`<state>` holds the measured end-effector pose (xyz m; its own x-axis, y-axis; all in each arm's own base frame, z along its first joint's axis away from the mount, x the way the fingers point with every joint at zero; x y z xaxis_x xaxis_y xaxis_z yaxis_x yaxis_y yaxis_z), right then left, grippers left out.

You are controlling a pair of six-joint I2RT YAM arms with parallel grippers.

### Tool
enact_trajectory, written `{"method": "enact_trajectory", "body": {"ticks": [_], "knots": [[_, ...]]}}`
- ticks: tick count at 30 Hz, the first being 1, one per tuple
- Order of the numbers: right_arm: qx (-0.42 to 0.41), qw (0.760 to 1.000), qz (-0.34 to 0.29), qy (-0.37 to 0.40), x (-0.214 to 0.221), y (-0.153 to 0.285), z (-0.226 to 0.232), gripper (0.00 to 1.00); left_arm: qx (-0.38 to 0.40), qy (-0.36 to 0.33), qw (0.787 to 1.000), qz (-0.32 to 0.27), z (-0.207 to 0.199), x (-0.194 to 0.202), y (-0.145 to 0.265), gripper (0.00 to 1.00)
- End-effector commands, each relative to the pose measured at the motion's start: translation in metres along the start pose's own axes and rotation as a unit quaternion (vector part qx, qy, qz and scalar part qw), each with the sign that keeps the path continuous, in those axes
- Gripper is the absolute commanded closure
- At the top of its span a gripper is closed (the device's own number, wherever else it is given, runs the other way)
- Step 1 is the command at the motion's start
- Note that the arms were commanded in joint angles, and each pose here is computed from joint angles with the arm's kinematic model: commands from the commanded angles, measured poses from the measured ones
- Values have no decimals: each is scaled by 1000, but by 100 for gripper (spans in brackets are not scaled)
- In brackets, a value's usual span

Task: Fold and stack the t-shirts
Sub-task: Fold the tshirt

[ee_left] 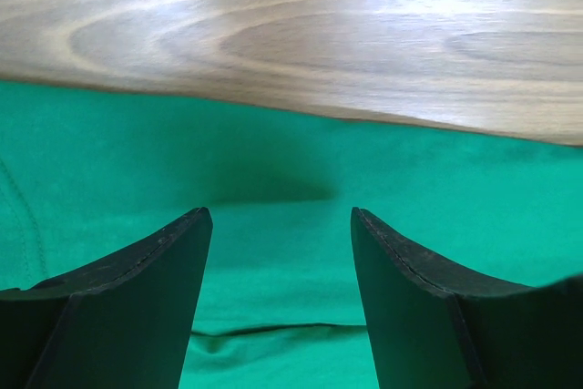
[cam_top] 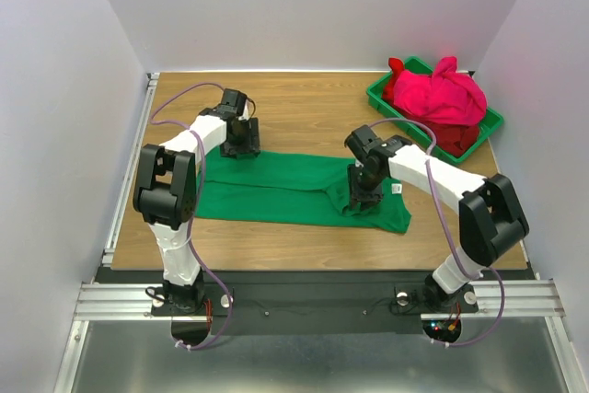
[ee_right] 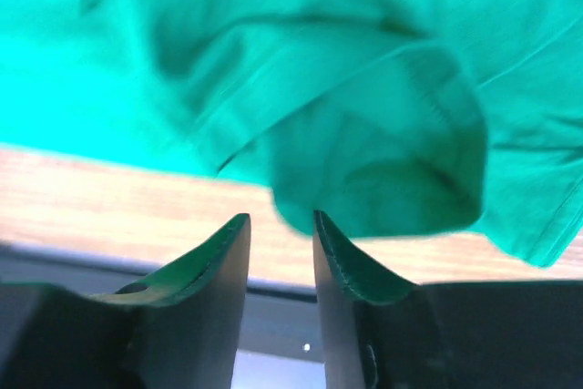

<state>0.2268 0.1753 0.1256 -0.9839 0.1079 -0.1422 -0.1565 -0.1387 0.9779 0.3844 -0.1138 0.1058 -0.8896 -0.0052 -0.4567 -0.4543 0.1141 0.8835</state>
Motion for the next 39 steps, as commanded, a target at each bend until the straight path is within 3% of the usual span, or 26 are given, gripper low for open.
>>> {"method": "enact_trajectory", "body": {"ticks": [1, 6, 14, 25, 33, 39], "knots": [[-46, 997, -59, 3, -12, 46, 16, 54, 32, -39, 998, -39, -22, -19, 29, 26], [-11, 991, -126, -37, -29, 59, 10, 41, 68, -71, 994, -50, -45, -16, 45, 26], [72, 981, -149, -105, -35, 39, -28, 40, 191, -173, 964, -70, -134, -4, 84, 25], [98, 978, -141, -115, -24, 19, -61, 40, 231, -216, 949, -13, -168, 25, 72, 24], [87, 981, -134, -113, -20, 8, -61, 46, 263, -266, 927, 34, -195, 53, 67, 24], [79, 981, -133, -114, -23, 8, -57, 63, 275, -275, 918, 78, -206, 79, 63, 23]]}}
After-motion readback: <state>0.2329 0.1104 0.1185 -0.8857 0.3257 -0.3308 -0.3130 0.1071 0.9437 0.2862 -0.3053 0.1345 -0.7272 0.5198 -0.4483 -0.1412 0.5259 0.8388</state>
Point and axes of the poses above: each gripper's point midway between its finger pads, its own y axis back along the fingers, its own z axis along the line the jaws close on, x = y × z, the point moved 6 cm from there along y, back along the fingers, and after that the axes turned 4 degrees about -y, right-handed, at the moved point
